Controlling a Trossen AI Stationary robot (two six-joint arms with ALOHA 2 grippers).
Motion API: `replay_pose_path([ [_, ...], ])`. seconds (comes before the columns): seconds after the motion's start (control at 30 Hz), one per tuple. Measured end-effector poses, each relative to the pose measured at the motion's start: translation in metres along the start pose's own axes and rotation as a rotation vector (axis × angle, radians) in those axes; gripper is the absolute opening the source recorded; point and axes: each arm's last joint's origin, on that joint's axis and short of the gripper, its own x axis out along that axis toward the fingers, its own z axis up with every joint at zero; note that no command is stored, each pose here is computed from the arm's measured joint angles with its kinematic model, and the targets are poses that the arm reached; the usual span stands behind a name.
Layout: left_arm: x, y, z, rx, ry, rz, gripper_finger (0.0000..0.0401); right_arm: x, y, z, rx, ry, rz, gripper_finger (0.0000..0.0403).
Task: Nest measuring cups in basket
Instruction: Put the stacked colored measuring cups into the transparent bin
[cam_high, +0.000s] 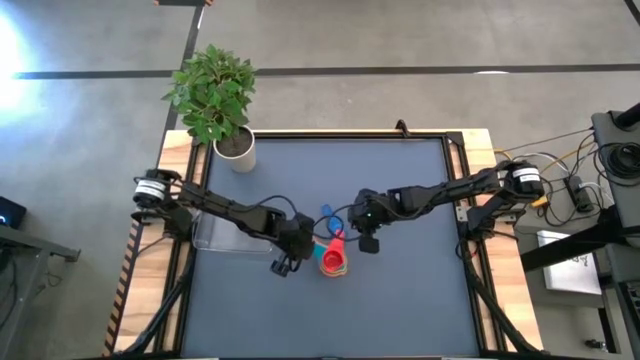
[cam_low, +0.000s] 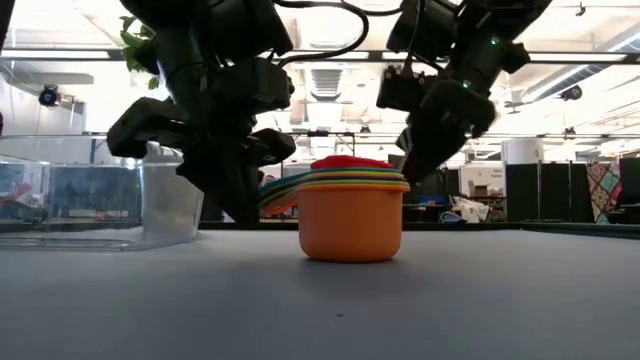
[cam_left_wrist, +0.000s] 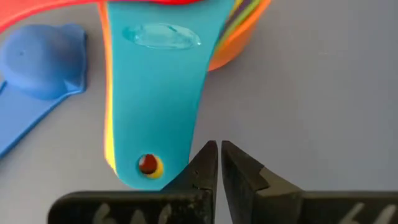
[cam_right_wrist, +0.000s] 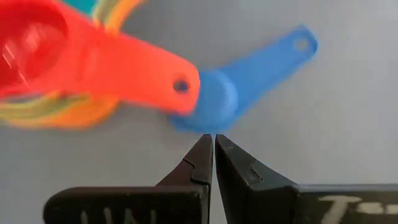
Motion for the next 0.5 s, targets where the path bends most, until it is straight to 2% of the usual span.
replay_pose_path([
  [0.17, -0.001, 0.009, -0.002, -0.020, -0.005, 0.018, 0.0003, 0.001, 0.000, 0.004, 0.003, -0.066, 0.012, 0.0008],
  [0.4, -0.001, 0.012, -0.003, -0.025, -0.004, 0.021, 0.0003, -0.001, -0.001, -0.006, 0.043, 0.027, 0.007, 0.0008],
  [0.5, -0.001, 0.012, -0.003, -0.020, -0.003, 0.021, 0.0003, 0.001, 0.001, -0.010, 0.066, 0.048, 0.067, 0.0008],
])
